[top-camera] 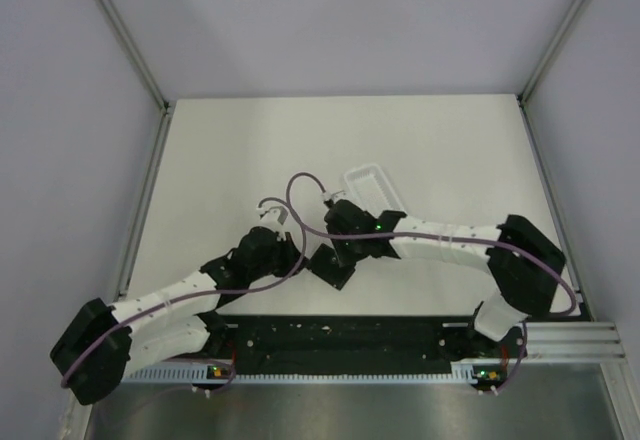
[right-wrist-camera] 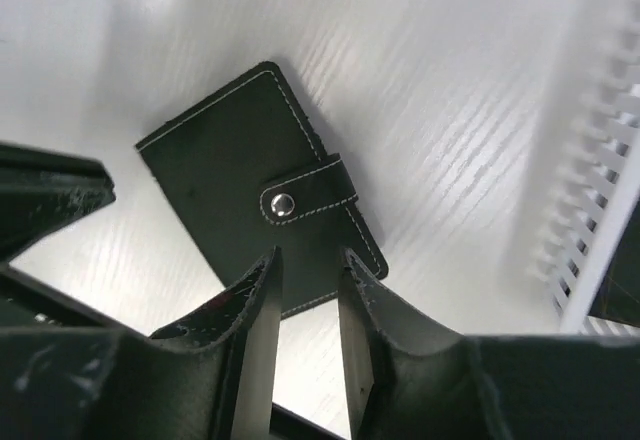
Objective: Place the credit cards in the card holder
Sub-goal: Close the card holder at the center of the board, then reset both arms
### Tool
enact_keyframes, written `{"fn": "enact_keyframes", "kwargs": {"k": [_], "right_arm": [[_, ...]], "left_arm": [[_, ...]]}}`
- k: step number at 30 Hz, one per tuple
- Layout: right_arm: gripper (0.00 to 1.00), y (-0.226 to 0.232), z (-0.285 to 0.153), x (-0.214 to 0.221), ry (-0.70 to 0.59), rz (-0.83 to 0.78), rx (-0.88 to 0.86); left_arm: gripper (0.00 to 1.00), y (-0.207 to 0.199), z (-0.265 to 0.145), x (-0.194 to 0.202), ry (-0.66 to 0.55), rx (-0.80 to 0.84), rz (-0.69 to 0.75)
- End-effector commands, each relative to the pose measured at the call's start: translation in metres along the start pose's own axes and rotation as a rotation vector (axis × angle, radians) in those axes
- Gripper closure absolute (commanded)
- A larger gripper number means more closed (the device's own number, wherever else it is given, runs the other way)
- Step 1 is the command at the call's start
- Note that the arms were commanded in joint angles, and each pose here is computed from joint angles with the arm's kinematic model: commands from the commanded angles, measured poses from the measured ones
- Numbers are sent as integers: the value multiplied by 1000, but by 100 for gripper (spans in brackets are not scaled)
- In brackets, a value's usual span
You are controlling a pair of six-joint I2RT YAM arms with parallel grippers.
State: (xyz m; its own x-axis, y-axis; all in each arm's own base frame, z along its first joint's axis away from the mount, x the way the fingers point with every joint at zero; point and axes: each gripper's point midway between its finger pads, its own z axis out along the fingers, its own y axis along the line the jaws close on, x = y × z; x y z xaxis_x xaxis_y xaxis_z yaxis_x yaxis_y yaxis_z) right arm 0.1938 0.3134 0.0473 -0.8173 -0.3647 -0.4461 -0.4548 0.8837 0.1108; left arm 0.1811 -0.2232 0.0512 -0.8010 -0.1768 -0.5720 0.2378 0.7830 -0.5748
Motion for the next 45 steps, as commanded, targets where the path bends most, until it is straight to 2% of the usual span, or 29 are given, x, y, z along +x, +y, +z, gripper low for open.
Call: {"fn": "enact_keyframes", "kwargs": {"k": [1, 6, 11, 13, 14, 15, 17, 19, 21, 23, 25, 30, 35, 45], "right_arm": [[66, 33, -53, -67, -394, 98, -252], [47, 26, -85, -64, -536, 146, -350], [41, -2, -112, -53, -651, 247, -348], [39, -16, -118, -44, -685, 287, -337], [36, -20, -126, -44, -713, 298, -342], [34, -27, -128, -39, -728, 314, -330], [30, -40, -131, -30, -750, 337, -311], [24, -51, -131, -21, -762, 351, -291], [17, -63, -131, -10, -762, 364, -263], [1, -70, -130, -1, -762, 397, -257], [1, -80, -126, 8, -757, 535, -263], [1, -101, -126, 22, -828, 593, -248], [1, -122, -120, 39, -832, 561, -159], [1, -135, -104, 53, -743, 446, -21]], "left_arm": [[100, -6, -15, -38, -113, -66, 43], [85, -3, -29, -51, -156, -106, 56], [64, 5, -39, -54, -177, -149, 56], [53, 10, -43, -55, -187, -177, 57], [31, 12, -45, -54, -184, -189, 57], [21, 15, -46, -54, -185, -203, 57], [8, 17, -49, -54, -185, -215, 61], [1, 19, -51, -53, -186, -223, 63], [1, 22, -53, -52, -186, -233, 65], [1, 24, -56, -52, -187, -244, 65], [1, 27, -58, -51, -188, -255, 69], [1, 33, -64, -49, -197, -267, 87], [1, 33, -64, -45, -216, -228, 96], [1, 34, -68, -49, -270, -209, 88]]}}
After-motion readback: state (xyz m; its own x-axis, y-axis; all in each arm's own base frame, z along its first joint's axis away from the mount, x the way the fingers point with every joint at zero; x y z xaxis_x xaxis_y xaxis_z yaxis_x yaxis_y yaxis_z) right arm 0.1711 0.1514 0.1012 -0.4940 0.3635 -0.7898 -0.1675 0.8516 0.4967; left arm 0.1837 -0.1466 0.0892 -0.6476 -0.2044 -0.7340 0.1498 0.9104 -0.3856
